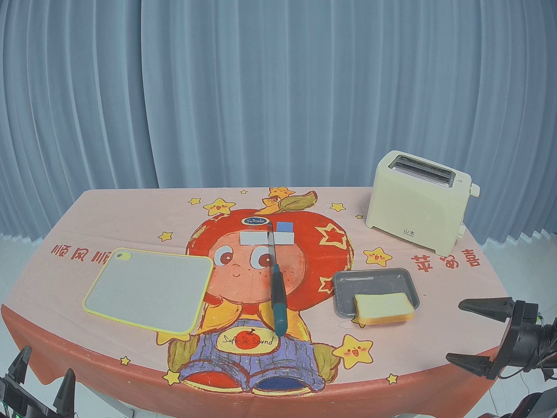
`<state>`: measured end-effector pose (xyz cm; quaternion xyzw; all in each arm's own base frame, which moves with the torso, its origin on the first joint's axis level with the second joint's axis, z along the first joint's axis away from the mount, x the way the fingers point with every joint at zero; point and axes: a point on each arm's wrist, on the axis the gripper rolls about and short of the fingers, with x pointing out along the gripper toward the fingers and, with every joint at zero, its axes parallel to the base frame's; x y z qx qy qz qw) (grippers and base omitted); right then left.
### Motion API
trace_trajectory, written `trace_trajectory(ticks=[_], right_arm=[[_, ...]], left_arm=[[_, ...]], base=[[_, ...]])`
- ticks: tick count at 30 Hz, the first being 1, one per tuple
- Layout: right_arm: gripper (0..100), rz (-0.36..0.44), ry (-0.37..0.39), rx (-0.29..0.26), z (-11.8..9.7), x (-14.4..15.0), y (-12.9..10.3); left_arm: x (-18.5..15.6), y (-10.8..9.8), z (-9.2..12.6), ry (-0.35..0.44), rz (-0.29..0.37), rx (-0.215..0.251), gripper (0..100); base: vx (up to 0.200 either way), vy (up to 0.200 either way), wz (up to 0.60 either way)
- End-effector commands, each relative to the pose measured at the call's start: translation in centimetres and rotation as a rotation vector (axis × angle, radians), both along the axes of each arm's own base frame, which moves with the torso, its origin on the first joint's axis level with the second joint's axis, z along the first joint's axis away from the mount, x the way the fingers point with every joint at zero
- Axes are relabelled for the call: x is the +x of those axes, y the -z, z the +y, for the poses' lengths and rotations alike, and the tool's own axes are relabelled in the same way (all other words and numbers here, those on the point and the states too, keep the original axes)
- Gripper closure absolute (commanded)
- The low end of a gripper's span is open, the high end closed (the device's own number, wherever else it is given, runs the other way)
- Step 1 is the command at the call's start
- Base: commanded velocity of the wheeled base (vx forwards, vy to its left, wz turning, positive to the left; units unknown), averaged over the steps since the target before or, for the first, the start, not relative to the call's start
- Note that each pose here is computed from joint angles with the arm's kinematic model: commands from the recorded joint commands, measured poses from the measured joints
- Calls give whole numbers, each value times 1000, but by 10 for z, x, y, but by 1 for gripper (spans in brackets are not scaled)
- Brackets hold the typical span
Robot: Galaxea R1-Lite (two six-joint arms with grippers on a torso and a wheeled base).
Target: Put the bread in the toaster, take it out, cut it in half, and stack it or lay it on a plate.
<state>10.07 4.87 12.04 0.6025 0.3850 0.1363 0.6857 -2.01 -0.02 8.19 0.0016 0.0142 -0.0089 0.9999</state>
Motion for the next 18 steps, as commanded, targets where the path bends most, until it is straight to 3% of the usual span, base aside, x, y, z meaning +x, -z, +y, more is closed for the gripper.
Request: trace_trajectory(ticks=[1,10,18], right_arm=[[0,52,-1,-22,7,17,7],[0,103,-7,-38,19,45,19],[0,120,8,2,30,70,32]], left_arm=[[1,5,0,1,18,0,0],[1,5,0,1,18,0,0],[1,5,0,1,18,0,0]], base=[[0,0,0],[0,0,0],[0,0,0]])
